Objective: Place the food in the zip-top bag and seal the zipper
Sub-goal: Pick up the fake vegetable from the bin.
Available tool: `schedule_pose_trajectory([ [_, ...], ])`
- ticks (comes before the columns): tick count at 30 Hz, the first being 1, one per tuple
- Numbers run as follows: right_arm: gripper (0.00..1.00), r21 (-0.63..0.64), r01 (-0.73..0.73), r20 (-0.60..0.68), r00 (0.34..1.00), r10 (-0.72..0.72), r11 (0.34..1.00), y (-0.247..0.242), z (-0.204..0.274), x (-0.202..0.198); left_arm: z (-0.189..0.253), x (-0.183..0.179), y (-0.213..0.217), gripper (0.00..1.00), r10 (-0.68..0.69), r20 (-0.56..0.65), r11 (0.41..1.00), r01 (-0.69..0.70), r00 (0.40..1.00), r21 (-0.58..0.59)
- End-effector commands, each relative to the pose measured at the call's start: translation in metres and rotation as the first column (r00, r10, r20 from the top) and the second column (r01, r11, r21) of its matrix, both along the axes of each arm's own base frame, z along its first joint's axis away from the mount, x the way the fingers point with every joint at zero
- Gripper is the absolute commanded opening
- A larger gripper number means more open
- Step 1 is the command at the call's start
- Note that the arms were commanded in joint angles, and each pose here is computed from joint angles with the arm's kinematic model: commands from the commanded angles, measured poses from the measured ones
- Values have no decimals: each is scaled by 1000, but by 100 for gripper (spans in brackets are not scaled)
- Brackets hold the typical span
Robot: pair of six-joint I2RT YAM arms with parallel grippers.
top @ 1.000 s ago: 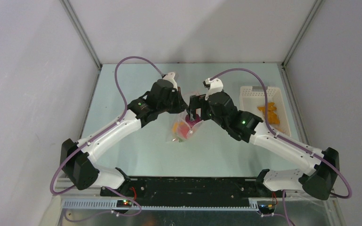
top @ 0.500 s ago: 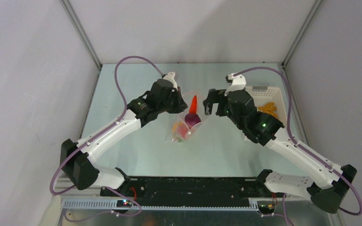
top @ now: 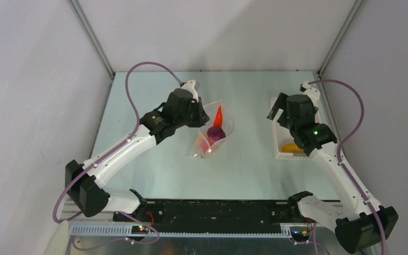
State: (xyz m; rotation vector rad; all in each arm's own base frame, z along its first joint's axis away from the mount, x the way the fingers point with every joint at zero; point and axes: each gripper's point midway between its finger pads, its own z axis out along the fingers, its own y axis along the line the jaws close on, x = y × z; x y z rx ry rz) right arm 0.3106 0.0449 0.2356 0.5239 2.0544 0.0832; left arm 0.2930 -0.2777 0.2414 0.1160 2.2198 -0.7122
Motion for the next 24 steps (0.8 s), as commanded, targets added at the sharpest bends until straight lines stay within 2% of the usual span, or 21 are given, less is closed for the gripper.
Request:
schedule_pose_trajectory([
  [1, 99, 42, 74, -52, 996, -72, 996, -24, -16, -4, 30, -2, 0, 0, -18, 79, 999, 21, 997, -40],
  [7, 100, 55, 160, -116, 981, -153, 986, -55, -43, -10, 30, -4, -3, 0, -33, 76, 998, 37, 997, -44],
  [16, 100, 75, 192, -263, 950, -167, 979, -82, -91, -13, 27, -4, -7, 0, -47, 67, 998, 49, 997, -39],
  [24, 99, 115, 207, -265, 949, -171, 972, -98, -117, 21, 25, -2, -8, 0, -51, 63, 998, 52, 997, -29],
])
